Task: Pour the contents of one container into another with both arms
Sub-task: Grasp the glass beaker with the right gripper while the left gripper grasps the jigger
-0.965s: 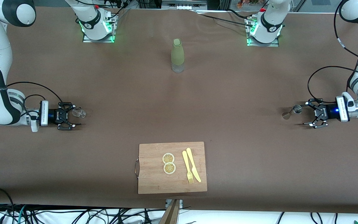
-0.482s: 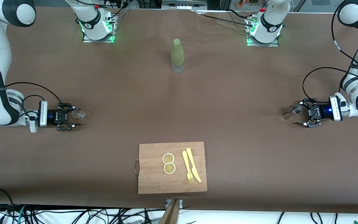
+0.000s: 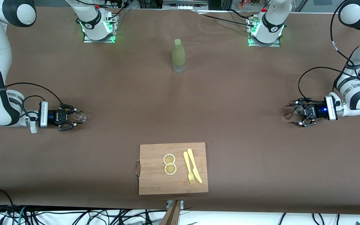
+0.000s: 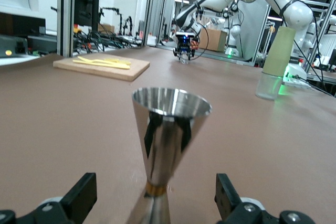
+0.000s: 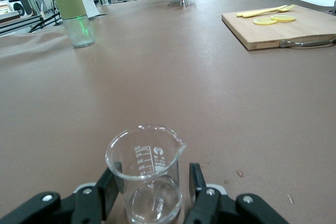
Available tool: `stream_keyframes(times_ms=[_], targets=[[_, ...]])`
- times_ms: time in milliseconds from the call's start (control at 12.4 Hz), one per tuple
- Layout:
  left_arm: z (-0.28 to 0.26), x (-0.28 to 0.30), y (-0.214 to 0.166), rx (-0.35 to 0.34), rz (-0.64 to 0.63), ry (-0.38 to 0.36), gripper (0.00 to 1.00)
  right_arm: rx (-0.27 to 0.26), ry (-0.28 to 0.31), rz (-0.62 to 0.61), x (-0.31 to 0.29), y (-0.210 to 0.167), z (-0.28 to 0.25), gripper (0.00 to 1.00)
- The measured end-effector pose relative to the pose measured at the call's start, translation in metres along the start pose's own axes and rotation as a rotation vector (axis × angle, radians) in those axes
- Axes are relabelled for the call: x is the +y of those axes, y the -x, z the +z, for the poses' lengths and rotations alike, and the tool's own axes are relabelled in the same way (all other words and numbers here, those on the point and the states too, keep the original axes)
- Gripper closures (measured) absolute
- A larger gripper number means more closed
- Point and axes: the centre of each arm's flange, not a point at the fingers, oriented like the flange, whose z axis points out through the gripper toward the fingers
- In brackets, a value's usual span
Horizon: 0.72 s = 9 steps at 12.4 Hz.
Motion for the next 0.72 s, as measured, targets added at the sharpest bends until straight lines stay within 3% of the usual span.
stream_keyframes(times_ms=[80,482,643,723], targets=[[0.005,-0.001,-0.002,0.004,0.003,0.003,0.00,0.000,-0.001,0.000,0.000,0.000,0.000,0.52],[0.011,-0.001,-0.008,0.007,0.020,0.009,0.06,-0.010,-0.014,-0.013,0.005,-0.006,0.004,0.52],[0.013,-0.001,-0.008,0.010,0.027,0.010,0.11,-0.032,-0.035,-0.019,0.013,-0.018,0.009,0.52],[0.015,-0.001,-0.008,0.015,0.028,0.008,0.22,-0.055,-0.051,-0.021,0.019,-0.027,0.010,0.52]])
